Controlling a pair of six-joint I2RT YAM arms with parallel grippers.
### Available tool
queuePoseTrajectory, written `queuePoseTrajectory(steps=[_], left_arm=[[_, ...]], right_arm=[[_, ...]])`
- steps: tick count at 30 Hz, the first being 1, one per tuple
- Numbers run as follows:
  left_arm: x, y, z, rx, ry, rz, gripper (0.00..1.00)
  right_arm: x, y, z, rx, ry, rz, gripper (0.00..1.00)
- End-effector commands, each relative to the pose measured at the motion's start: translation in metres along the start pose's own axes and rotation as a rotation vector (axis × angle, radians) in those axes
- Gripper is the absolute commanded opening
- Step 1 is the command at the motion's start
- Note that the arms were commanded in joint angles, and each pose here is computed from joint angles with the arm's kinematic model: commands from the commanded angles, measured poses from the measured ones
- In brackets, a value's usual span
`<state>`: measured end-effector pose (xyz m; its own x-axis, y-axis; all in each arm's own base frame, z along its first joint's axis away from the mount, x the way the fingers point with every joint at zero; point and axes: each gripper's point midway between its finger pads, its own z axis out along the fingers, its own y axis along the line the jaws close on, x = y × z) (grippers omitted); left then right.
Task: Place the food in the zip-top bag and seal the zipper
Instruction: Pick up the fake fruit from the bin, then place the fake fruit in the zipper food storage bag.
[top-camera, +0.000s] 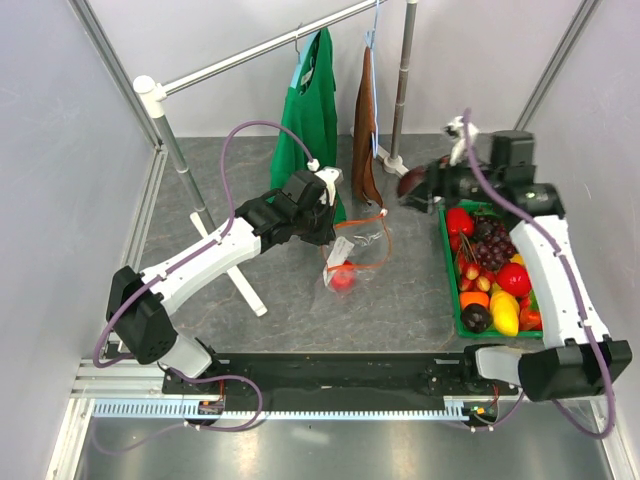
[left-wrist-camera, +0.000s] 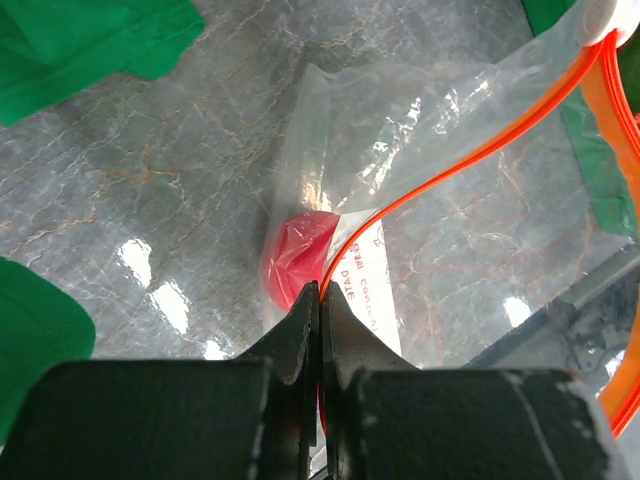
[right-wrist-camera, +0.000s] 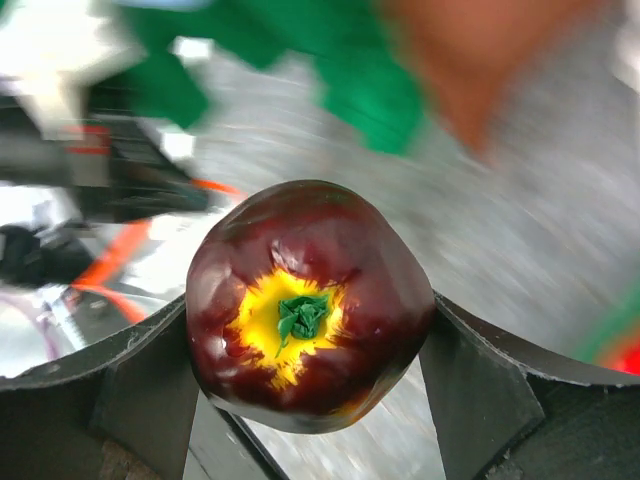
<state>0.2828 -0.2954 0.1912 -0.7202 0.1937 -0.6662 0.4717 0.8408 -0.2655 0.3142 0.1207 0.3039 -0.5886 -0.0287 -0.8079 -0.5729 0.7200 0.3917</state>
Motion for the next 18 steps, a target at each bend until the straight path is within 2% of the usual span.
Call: queuePoseTrajectory(steps=[1,7,10,14,17,18], left_arm=[[-0.008,-0.01,-0.002,0.048,-0.012,-0.022,0.02],[-0.012,-0.009,-0.003,0.052,-0.015,-0.035,0.02],[-0.011,-0.008,-0.003,0.062,-0.008,-0.045,0.02],[-0.01,-0.01,-0.006,0.084,-0.001,-0.056,0.02],[-0.01,-0.011,-0.007,0.088,-0.001,-0.059,0.02],[-0.01,-0.01,-0.008,0.089,-0.003,-0.06,0.02]], right_arm=[[-0.032,0.08,0.036,-0.21,-0.148,-0.128,0.48],[0.016,0.112,0.085,-0.239,-0.025,-0.266,0.48],[0.043,0.109,0.092,-0.24,0.054,-0.329,0.48],[0.068,0.084,0.1,-0.13,0.147,-0.421,0.52],[0.083,0.073,0.102,-0.087,0.22,-0.476,0.61],[0.088,0.073,0.099,-0.081,0.245,-0.486,0.72]])
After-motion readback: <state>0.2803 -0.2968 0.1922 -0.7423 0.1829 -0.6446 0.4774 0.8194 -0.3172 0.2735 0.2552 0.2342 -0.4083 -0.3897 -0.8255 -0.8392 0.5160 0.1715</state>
